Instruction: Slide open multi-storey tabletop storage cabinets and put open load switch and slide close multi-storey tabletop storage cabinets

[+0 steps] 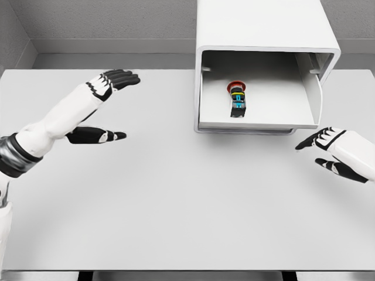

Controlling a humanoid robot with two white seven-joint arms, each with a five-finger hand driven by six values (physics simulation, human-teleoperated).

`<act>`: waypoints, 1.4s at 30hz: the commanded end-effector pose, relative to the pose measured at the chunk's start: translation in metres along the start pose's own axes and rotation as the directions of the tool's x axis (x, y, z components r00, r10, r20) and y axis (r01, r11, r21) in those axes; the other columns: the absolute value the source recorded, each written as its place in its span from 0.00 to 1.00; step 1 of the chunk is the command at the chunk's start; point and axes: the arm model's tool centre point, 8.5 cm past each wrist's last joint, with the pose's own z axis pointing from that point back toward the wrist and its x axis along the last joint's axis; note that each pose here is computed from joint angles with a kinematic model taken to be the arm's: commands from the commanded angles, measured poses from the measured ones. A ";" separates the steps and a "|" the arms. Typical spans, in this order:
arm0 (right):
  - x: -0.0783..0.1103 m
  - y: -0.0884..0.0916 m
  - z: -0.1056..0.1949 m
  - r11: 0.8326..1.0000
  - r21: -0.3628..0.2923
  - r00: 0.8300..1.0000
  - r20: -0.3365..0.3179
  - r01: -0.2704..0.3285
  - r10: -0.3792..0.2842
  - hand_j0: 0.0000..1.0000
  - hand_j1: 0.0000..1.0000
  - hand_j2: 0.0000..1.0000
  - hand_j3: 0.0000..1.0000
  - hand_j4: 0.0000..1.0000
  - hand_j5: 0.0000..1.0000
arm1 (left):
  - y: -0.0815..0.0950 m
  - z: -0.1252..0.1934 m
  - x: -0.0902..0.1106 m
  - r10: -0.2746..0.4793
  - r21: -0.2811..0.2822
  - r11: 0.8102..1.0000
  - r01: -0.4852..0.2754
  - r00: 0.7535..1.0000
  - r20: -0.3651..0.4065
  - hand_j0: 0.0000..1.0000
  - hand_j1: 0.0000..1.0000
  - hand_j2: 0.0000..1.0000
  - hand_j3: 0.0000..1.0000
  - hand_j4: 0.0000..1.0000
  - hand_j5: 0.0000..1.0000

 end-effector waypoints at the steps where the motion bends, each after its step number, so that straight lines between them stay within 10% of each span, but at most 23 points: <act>1: 0.000 0.000 -0.001 1.000 -0.001 1.000 0.003 0.006 -0.006 0.67 0.67 0.67 0.67 0.67 0.67 | 0.029 0.029 -0.018 -0.021 0.067 0.997 0.027 0.996 -0.082 1.00 1.00 1.00 1.00 1.00 1.00; 7: 0.004 -0.002 -0.014 1.000 -0.002 0.999 0.036 -0.004 0.004 0.67 0.67 0.67 0.67 0.67 0.67 | -0.018 0.097 -0.095 0.170 0.043 0.985 -0.166 0.919 -0.355 1.00 1.00 1.00 1.00 1.00 1.00; 42: 0.007 0.004 0.005 0.999 -0.003 0.999 0.013 0.035 -0.035 0.73 0.73 0.73 0.73 0.73 0.73 | -0.022 0.101 -0.103 0.144 0.010 0.988 -0.153 0.906 -0.398 1.00 1.00 1.00 1.00 1.00 1.00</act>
